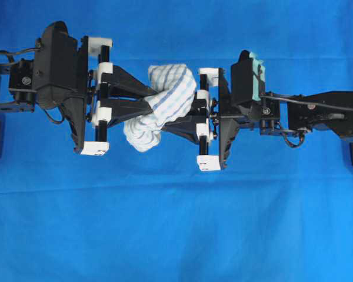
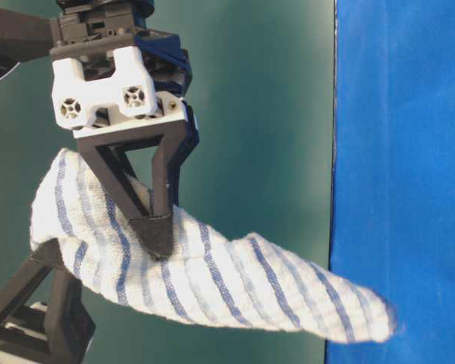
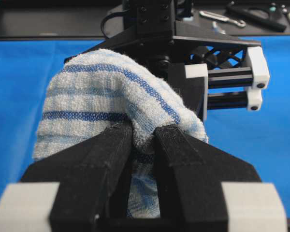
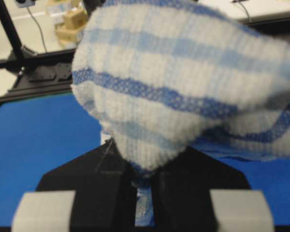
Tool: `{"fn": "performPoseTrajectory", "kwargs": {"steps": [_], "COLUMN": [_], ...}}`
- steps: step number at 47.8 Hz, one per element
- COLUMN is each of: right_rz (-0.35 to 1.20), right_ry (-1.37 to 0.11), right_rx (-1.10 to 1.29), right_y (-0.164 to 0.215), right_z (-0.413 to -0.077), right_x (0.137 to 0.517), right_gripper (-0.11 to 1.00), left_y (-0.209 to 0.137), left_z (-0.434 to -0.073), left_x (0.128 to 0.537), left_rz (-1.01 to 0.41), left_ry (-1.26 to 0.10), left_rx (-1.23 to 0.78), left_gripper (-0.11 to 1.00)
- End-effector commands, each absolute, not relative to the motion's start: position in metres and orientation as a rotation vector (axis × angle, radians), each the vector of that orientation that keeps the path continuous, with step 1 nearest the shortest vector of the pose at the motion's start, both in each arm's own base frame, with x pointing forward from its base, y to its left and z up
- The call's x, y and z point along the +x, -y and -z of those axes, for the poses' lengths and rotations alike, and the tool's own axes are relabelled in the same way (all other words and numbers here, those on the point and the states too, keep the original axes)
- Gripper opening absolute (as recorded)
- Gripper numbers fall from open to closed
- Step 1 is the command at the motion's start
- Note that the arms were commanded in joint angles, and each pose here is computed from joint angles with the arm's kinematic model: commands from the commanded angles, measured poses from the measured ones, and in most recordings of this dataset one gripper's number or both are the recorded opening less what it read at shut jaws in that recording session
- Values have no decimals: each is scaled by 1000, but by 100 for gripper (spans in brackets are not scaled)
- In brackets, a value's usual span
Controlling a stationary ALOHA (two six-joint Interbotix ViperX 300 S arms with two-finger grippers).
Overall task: Hand over the towel.
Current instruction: 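Open the left gripper and retract it, leaving towel in right gripper, then lower the towel with the right gripper onto the table center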
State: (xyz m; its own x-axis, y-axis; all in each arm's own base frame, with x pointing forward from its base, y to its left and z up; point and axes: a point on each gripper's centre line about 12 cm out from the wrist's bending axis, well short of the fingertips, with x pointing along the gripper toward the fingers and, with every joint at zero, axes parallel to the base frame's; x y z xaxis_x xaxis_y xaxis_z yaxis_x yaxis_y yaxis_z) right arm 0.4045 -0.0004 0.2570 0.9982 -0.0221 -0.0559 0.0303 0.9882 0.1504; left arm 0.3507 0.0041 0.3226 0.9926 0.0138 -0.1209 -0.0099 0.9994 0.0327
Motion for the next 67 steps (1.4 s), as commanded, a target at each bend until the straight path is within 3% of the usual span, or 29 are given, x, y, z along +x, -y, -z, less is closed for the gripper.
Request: {"fn": "performPoseTrajectory", "kwargs": {"steps": [1, 16, 27, 31, 48, 67], "right_rz": [18, 5, -12, -20, -28, -10], "right_ry": [-27, -23, -3, 4, 28, -20], "right_rx": [147, 150, 151, 151, 160, 163], "right_y": [-1, -6, -11, -13, -12, -8], "right_z": [-269, -275, -285, -287, -294, -288], "right_x": [406, 395, 367, 351, 296, 303], "right_gripper": [7, 6, 6, 6, 6, 6], "left_y": [-3, -3, -3, -3, -3, -3], "left_z": [-333, -332, -336, -338, -343, -338], "left_x": [352, 352, 335, 325, 276, 269], "left_rz": [-10, -11, -12, -13, -13, -14], "left_ry": [-88, -83, -40, -19, 46, 44], "left_rx": [29, 16, 13, 13, 11, 7], "left_gripper": [9, 12, 76, 91, 92, 92]}}
